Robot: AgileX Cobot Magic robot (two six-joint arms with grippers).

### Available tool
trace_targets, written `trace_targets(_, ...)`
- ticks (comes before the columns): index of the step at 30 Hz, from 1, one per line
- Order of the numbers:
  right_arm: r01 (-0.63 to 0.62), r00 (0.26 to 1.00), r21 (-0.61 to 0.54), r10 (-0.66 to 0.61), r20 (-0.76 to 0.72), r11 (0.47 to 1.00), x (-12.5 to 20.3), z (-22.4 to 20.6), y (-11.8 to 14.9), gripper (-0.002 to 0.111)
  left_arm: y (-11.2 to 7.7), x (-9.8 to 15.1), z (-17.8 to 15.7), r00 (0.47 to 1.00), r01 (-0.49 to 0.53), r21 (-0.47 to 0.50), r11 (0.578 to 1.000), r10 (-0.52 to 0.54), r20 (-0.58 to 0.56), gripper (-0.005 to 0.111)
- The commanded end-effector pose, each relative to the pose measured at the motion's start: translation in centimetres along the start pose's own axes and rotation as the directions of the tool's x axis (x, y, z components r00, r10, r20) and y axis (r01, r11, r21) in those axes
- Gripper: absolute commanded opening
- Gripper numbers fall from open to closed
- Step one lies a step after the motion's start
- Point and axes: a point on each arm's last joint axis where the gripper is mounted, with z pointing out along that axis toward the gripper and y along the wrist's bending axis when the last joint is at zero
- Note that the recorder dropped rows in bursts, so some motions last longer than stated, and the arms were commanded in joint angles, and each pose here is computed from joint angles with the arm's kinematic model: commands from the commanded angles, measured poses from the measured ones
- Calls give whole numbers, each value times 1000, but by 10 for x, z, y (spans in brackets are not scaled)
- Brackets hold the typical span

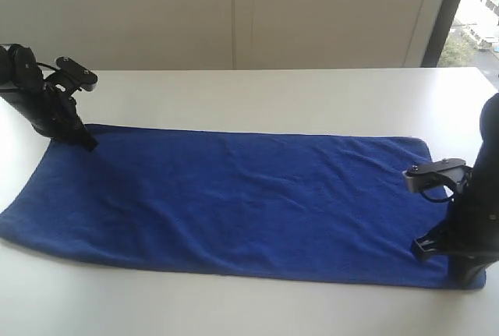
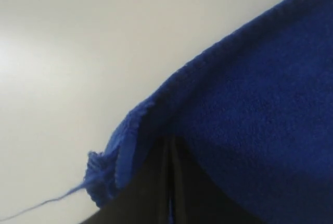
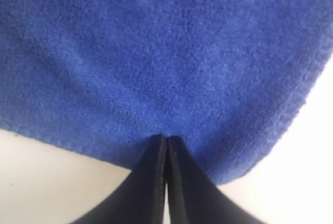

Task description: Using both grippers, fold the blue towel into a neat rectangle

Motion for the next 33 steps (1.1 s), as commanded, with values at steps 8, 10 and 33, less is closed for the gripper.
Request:
trace_targets(8,-8,1000,28,9,-18,1000,1,1,-3,0,-4,7,1,996,72,49,996,-69,-55,1)
trace_targets(10,-29,999,17,28,42,999,-3,-8,-1,0,-3,3,-8,995,91,55,994,-89,-42,1)
trace_targets(33,651,576,64,-547,607,757,-109,-57,235,0,30,71,-170,933,297,556,776,-359,2,0)
